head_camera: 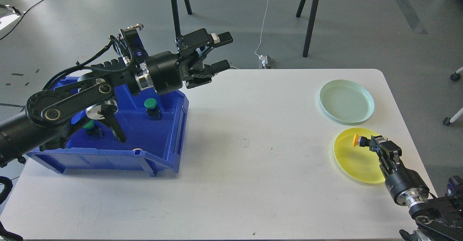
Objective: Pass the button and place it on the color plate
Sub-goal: 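Carry the button with the right gripper and release it on the yellow plate, then withdraw both grippers away from the plates and bin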
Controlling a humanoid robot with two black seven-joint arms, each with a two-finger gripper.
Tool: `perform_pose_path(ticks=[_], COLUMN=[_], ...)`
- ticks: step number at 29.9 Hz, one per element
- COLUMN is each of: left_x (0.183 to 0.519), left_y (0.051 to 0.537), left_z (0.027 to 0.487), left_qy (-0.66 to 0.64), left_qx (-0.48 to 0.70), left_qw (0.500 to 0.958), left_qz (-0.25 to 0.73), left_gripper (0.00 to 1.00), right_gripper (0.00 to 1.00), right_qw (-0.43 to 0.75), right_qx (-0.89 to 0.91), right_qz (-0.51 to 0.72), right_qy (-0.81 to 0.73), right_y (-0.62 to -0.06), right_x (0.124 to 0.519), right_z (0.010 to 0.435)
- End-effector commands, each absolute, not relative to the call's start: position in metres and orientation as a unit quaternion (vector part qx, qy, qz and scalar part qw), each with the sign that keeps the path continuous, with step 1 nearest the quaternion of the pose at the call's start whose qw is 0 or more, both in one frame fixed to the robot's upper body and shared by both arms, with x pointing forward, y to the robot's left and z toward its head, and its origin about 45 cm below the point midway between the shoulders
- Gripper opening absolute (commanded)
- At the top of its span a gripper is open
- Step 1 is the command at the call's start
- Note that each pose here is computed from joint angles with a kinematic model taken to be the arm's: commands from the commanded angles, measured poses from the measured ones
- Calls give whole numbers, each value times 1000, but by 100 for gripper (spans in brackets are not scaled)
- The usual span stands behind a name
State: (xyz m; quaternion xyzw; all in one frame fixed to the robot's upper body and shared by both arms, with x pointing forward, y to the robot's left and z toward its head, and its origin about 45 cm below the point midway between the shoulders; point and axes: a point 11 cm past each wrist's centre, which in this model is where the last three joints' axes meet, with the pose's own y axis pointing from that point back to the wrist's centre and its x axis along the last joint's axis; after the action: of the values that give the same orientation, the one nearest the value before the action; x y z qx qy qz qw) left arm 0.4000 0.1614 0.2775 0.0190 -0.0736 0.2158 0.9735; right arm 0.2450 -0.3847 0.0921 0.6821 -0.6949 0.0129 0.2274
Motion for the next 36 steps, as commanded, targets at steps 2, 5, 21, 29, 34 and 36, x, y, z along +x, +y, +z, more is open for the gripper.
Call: perform_pose_path(ticks=[2, 5, 21, 29, 34, 36], left_x=[400, 400, 400, 400, 400, 400], left_y=[161, 161, 162, 162, 162, 162], left_z=[278, 278, 277, 278, 278, 278], left_qy=[-74, -73, -74, -73, -73, -73], left_qx=[19, 18, 19, 19, 19, 19], left_qw=[974, 973, 973, 973, 973, 973], left_qz=[216, 216, 216, 217, 217, 217], left_gripper=[99, 99, 99, 99, 99, 99], right_gripper=[1, 2, 52, 56, 58, 59], right_qw=[215, 229, 246, 237, 227, 219], right_qx=[669, 659, 646, 651, 658, 662], right_qz=[21, 22, 0, -4, -6, -8], right_qy=[-712, -716, -722, -721, -718, -717], right_y=[-393, -402, -398, -389, -382, -377], right_x=[254, 252, 243, 247, 249, 250], right_z=[100, 93, 65, 65, 68, 71])
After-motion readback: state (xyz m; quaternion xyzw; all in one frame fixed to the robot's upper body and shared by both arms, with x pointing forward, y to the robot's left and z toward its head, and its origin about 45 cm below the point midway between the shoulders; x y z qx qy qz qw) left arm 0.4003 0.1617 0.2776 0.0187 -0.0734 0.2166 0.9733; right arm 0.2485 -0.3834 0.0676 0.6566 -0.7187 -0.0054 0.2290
